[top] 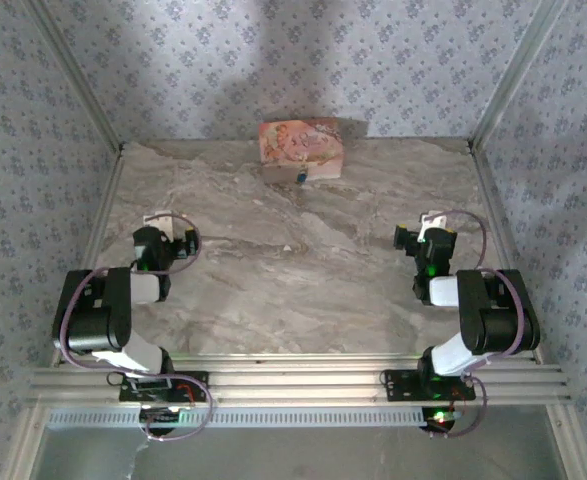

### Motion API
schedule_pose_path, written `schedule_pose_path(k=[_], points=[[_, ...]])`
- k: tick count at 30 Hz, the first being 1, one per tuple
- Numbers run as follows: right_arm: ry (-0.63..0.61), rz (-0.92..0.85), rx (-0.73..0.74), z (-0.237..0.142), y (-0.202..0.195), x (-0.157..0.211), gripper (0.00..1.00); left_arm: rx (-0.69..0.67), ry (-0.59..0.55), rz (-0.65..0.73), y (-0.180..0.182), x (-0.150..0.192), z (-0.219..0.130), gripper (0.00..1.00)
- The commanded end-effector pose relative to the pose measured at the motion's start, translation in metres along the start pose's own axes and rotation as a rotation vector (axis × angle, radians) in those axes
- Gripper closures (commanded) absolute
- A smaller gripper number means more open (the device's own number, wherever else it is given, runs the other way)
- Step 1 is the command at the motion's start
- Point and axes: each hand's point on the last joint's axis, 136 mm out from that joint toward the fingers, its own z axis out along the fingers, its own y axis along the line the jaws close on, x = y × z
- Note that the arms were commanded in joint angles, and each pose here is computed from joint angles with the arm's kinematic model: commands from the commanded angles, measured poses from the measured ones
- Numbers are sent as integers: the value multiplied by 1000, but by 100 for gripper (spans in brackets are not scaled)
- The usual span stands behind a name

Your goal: Unlock the padlock with the key

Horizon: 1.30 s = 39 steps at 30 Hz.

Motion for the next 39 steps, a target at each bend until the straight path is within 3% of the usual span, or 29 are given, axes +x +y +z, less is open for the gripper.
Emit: schedule_pose_path(k=[1,35,39], points=[[-4,-12,-18,2,2,-4,0,15,-36,-9,-3,-13,2,2],[-3,-4,-28,3,1,-4,0,16,-36,-9,-3,-13,2,2],[4,15,-103,3,5,-3,0,17,-36,-8,-4,-14,2,2]])
